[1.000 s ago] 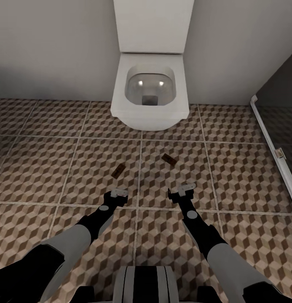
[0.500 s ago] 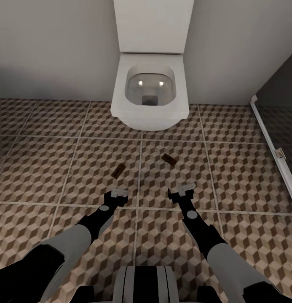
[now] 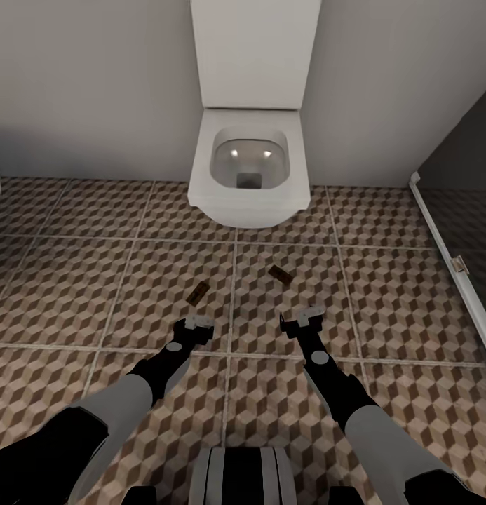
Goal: Take the four mousetraps from the cabinet in the bathroom and place them on the bathroom floor. Make sure all four end up on the same floor surface, and ensure that at least two of them are either under or directly next to the same bathroom sink.
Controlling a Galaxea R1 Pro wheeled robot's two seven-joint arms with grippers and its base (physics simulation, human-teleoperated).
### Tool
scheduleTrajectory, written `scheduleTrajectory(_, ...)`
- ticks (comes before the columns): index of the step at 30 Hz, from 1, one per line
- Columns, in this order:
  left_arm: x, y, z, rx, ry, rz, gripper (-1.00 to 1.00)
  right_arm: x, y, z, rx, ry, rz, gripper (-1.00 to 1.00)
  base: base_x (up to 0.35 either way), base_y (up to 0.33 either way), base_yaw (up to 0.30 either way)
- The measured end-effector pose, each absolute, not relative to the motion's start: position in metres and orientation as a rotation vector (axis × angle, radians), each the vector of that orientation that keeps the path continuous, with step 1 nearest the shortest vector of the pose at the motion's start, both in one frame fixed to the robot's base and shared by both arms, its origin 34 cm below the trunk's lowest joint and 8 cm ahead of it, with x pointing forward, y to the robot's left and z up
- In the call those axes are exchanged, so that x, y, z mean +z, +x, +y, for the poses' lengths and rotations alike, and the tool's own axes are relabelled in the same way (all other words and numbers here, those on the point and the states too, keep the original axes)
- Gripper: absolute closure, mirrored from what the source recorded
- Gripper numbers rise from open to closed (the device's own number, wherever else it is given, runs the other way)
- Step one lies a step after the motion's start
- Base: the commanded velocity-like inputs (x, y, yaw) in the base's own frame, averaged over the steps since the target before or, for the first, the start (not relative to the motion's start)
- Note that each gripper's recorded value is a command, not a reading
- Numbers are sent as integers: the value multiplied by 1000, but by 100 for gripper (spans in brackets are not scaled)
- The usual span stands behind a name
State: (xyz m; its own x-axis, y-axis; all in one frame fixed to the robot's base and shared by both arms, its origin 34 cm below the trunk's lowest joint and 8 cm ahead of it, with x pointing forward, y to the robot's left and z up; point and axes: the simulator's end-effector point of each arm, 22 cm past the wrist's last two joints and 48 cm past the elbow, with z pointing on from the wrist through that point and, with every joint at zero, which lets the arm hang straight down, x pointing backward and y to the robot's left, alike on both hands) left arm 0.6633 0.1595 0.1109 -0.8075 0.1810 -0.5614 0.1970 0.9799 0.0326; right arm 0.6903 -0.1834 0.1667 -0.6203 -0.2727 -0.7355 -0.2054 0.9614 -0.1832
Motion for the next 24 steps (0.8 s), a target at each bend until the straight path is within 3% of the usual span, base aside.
scheduleTrajectory(24, 164, 684, 156, -34, 267, 2479, -100, 228, 718, -182, -111, -326, 2183, -100, 0, 0, 0)
